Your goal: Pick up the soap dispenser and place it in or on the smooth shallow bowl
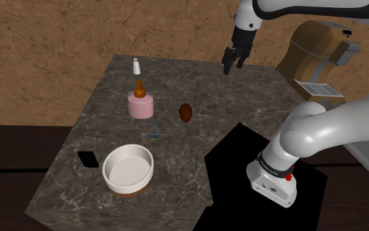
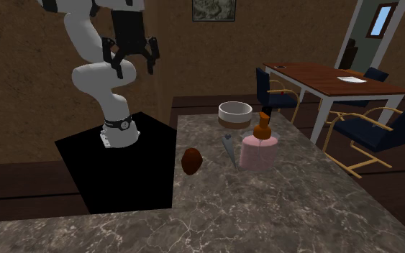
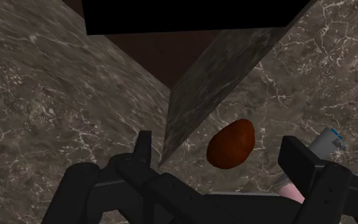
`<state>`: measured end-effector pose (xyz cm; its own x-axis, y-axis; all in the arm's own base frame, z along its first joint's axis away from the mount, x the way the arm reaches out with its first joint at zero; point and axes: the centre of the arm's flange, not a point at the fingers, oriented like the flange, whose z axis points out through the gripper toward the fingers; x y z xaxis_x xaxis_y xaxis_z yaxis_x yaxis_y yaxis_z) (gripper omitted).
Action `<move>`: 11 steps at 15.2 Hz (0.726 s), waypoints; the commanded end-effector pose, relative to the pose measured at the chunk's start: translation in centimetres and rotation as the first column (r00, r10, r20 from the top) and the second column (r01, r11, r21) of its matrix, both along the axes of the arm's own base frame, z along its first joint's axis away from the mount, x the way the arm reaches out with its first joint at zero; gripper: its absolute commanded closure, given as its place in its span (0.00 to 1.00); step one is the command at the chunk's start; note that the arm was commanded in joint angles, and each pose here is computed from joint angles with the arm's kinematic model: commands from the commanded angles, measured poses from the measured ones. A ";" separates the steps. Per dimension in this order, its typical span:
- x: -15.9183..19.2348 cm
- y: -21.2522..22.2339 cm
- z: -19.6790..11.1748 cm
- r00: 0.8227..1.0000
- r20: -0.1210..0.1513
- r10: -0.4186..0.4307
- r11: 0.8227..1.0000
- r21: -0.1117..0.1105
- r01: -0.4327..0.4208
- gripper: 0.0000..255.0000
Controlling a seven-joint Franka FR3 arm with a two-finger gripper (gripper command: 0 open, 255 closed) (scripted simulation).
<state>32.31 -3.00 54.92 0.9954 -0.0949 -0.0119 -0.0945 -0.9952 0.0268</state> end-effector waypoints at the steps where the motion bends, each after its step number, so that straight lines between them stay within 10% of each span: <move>1: 0.0 0.0 0.0 1.000 0.000 0.000 1.000 0.000 0.000 0.00; 11: 10.4 5.3 -6.0 0.980 0.005 0.200 0.980 -0.004 -0.200 0.00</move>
